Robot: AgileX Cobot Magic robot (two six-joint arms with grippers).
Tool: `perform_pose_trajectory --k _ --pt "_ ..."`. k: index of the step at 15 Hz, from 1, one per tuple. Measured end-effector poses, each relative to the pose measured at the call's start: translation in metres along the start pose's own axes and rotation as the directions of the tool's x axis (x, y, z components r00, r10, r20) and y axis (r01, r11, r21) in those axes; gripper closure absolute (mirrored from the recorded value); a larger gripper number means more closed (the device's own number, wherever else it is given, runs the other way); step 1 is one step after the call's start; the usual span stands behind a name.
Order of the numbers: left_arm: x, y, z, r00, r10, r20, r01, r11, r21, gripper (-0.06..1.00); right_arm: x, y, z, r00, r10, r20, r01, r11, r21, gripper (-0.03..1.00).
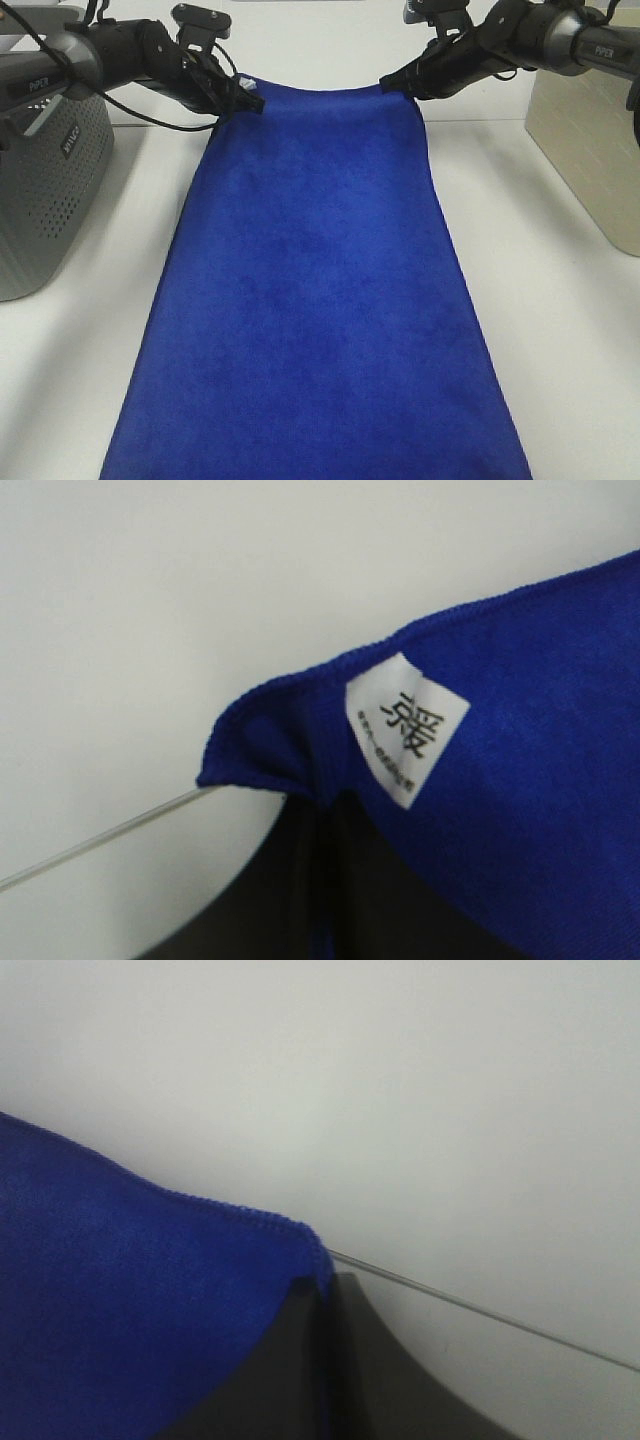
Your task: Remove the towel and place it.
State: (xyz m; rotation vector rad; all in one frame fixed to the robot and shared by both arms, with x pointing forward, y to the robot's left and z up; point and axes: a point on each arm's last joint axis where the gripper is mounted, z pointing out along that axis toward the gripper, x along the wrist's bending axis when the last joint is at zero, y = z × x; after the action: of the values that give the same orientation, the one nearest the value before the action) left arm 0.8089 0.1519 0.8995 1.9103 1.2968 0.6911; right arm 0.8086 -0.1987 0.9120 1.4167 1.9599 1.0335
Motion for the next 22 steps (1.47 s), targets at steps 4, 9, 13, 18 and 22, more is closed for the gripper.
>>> perform_pose_trajectory --k 4,9,13,18,22 --pt "0.001 0.001 0.000 1.000 0.016 -0.010 -0.016 1.000 -0.012 0.92 -0.002 0.003 0.000 1.000 0.001 0.018 0.000 0.999 -0.036 0.95" --pt "0.001 -0.009 0.009 1.000 0.025 -0.017 -0.025 1.000 -0.005 0.92 -0.002 -0.007 0.008 1.000 0.012 0.014 -0.011 1.000 -0.017 0.95" --pt "0.001 -0.024 0.021 0.999 0.032 -0.022 -0.032 0.999 0.005 0.91 -0.002 -0.013 0.012 1.000 0.028 0.007 -0.028 1.000 -0.008 0.95" --pt "0.003 -0.021 0.023 0.998 0.044 -0.045 -0.047 0.997 -0.058 0.62 -0.002 -0.013 0.012 1.000 0.013 0.006 -0.013 1.000 -0.010 0.63" --pt "0.004 -0.021 0.023 0.994 0.092 -0.062 -0.096 0.994 -0.059 0.23 -0.002 -0.013 0.012 1.000 0.011 0.007 -0.011 1.000 -0.009 0.20"
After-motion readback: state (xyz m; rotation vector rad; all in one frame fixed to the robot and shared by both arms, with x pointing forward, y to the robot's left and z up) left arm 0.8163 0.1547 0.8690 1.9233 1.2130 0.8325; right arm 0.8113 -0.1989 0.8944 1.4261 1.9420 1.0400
